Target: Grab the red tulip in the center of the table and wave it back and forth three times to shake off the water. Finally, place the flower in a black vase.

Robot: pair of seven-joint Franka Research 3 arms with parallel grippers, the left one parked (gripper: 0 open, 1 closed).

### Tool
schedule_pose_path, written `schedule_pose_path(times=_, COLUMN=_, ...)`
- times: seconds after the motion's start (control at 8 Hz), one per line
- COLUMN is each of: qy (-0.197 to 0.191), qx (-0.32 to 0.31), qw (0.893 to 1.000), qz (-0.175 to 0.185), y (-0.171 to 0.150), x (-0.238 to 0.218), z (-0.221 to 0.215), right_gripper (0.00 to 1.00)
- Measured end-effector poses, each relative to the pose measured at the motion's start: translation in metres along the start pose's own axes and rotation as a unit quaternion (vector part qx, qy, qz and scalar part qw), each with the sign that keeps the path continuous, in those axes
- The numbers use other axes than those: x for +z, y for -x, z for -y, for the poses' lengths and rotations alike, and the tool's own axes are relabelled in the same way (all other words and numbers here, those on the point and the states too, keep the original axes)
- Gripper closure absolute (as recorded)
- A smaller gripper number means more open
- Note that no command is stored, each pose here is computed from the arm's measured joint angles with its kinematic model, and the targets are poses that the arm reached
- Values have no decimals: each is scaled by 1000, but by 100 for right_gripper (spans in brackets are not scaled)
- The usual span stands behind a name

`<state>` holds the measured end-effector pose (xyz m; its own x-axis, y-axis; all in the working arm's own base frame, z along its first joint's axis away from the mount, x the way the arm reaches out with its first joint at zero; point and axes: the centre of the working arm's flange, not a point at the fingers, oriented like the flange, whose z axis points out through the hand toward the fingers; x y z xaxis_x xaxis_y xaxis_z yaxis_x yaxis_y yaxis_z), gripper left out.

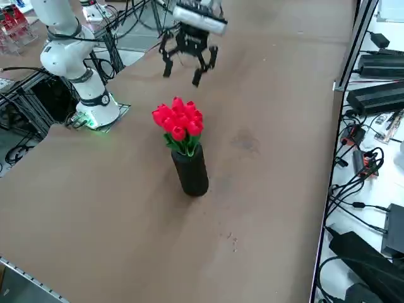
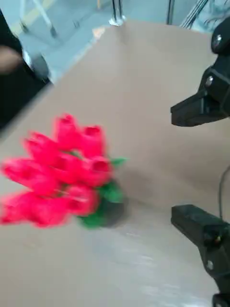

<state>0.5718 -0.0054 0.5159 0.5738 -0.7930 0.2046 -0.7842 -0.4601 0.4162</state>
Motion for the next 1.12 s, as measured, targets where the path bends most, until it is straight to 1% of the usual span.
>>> schedule_pose_path(times=0.12, qy=-40, qx=-72, qw=995, qz=62, y=6, x=-11, z=-3, right_gripper=0)
schedule_pose_path(times=0.25, qy=-85, qx=-133, qw=982, qz=105, y=7, x=-18, z=-3, right_gripper=0)
schedule_pose_path(times=0.38, qy=-131, qx=-180, qw=966, qz=131, y=3, x=-27, z=-4, right_gripper=0)
schedule_pose_path(times=0.5, qy=-176, qx=-224, qw=947, qz=148, y=-1, x=-39, z=-7, right_gripper=0)
schedule_pose_path(times=0.62, qy=-213, qx=-275, qw=926, qz=146, y=-9, x=-50, z=-14, right_gripper=0)
schedule_pose_path(times=0.75, qy=-240, qx=-338, qw=902, qz=121, y=-18, x=-64, z=-23, right_gripper=0)
schedule_pose_path(times=0.88, qy=-254, qx=-401, qw=875, qz=93, y=-22, x=-76, z=-29, right_gripper=0)
schedule_pose_path(times=1.0, qy=-256, qx=-445, qw=855, qz=73, y=-23, x=-83, z=-32, right_gripper=0)
schedule_pose_path(times=1.12, qy=-248, qx=-467, qw=846, qz=59, y=-22, x=-85, z=-32, right_gripper=0)
